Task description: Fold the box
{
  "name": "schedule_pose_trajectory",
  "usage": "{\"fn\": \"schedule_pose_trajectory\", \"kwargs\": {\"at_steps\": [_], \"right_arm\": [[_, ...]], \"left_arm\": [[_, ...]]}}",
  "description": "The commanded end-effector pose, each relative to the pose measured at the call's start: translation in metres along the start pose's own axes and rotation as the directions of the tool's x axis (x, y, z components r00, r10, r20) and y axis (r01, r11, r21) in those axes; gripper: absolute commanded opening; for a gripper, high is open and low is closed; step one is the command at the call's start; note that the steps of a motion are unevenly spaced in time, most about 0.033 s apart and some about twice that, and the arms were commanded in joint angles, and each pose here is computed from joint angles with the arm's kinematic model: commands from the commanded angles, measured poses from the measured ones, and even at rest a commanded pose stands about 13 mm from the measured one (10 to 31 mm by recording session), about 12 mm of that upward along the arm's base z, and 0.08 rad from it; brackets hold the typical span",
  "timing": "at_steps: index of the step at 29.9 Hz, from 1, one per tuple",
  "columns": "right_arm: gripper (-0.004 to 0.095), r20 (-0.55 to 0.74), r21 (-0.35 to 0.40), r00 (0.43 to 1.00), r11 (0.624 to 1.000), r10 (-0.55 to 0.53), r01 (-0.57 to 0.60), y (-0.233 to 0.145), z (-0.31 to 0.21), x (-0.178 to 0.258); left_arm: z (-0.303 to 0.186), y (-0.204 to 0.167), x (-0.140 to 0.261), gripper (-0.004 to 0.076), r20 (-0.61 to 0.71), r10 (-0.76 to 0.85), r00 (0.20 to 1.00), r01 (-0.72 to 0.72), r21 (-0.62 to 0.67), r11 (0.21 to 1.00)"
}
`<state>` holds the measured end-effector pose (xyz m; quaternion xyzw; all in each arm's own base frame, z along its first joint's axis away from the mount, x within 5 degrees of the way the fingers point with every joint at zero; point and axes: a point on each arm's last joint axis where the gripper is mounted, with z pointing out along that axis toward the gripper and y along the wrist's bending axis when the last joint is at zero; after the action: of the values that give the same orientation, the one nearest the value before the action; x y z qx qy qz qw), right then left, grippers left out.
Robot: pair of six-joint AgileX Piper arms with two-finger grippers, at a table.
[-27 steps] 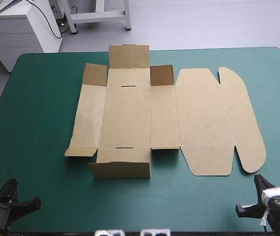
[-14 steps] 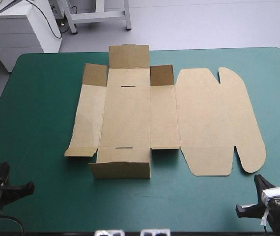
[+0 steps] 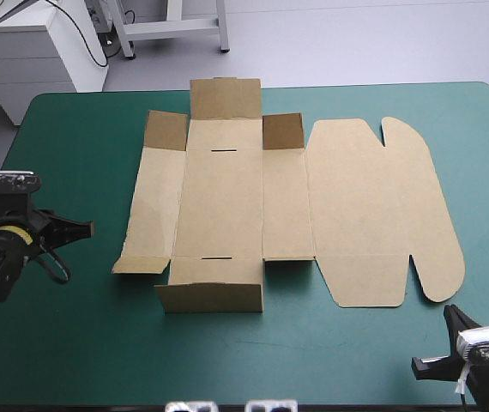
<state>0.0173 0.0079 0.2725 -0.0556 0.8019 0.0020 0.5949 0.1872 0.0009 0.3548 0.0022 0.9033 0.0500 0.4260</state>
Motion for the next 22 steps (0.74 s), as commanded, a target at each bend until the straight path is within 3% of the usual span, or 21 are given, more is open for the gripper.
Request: {"fn": "schedule_pose_trajectory", "kwargs": {"at_steps": [1, 10, 17, 22], "right_arm": [[-0.0020, 0.075, 0.014, 0.997, 1.000, -0.002, 0.001, -0.001, -0.002, -0.014], [-0.0020, 0.075, 0.014, 0.997, 1.000, -0.002, 0.001, -0.001, -0.002, -0.014], [-0.0020, 0.075, 0.014, 0.997, 1.000, -0.002, 0.001, -0.001, -0.002, -0.014], [-0.0020, 0.075, 0.014, 0.997, 1.000, -0.002, 0.001, -0.001, -0.002, -0.014]], "left_arm": [[0.013, -0.002, -0.025, -0.0008, 0.040, 0.028, 0.999, -0.028, -0.001, 1.000], [0.071, -0.002, -0.058, 0.0017, -0.119, 0.036, 0.992, -0.034, 0.020, 0.999], [0.112, 0.032, -0.065, 0.0017, -0.274, -0.156, 0.949, 0.224, 0.242, 0.944], [0.141, 0.056, -0.047, 0.0015, -0.446, -0.209, 0.870, 0.362, 0.293, 0.885]]}}
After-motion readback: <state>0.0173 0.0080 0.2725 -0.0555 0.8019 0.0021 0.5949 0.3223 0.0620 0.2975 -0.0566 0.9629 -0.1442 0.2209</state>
